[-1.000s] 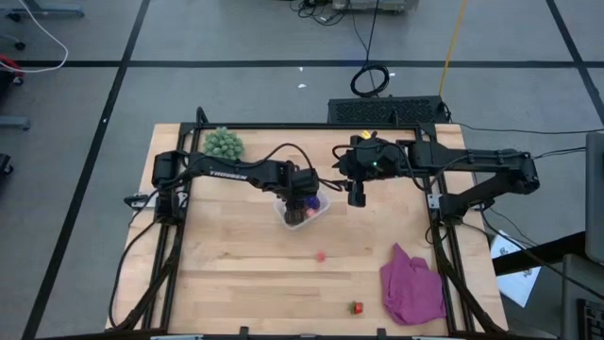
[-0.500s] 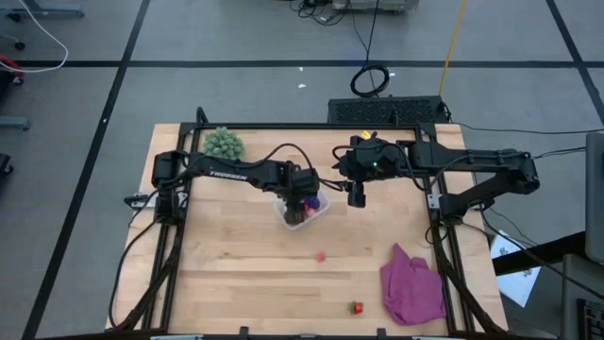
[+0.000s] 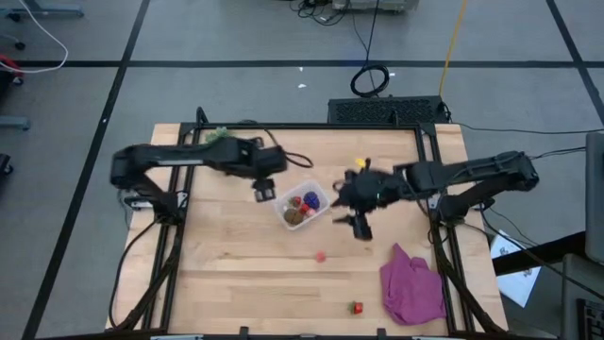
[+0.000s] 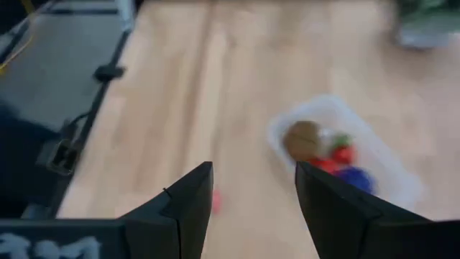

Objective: Pick and placing Produce into tupperware
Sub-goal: Put the peach into the transparent bin

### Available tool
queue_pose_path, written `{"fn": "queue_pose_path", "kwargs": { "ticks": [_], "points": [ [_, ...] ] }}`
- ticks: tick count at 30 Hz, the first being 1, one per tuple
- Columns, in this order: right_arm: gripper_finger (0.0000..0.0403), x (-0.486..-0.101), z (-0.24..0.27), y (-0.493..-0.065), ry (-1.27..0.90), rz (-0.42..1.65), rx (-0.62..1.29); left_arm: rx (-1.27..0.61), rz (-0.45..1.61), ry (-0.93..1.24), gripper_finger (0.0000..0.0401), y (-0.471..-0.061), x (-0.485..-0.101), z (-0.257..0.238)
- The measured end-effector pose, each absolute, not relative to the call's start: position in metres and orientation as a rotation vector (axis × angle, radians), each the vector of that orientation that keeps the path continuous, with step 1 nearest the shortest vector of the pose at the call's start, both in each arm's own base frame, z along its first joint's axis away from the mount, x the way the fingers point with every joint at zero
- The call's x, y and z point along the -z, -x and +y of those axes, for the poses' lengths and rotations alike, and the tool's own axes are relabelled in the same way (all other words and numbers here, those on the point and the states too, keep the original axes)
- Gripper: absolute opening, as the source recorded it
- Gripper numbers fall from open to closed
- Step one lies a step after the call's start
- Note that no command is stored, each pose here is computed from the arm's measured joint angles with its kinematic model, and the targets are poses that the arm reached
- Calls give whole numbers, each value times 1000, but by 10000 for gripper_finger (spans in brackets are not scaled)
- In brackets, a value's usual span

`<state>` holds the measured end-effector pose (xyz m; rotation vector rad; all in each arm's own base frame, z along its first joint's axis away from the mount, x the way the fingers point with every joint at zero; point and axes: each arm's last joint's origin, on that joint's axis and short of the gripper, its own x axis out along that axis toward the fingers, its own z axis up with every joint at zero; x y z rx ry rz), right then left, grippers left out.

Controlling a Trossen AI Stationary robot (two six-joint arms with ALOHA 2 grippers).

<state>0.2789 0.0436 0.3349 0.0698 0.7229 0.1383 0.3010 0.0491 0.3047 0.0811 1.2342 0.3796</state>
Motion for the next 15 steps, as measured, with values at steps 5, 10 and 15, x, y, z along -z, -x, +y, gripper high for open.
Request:
{"fn": "queue_pose_path", "kwargs": {
  "ticks": [5, 10, 15],
  "points": [
    [187, -312, 78, -284, -35, 635, -261, -422, 1135, 1, 242, -255, -347, 36],
    [187, -281, 95, -289, -80, 526, -376, -424, 1037, 70, 242, -217, -374, 19],
    [187, -240, 97, -300, -152, 639, -352, -396, 973, 108, 241, -192, -388, 5]
  ]
}}
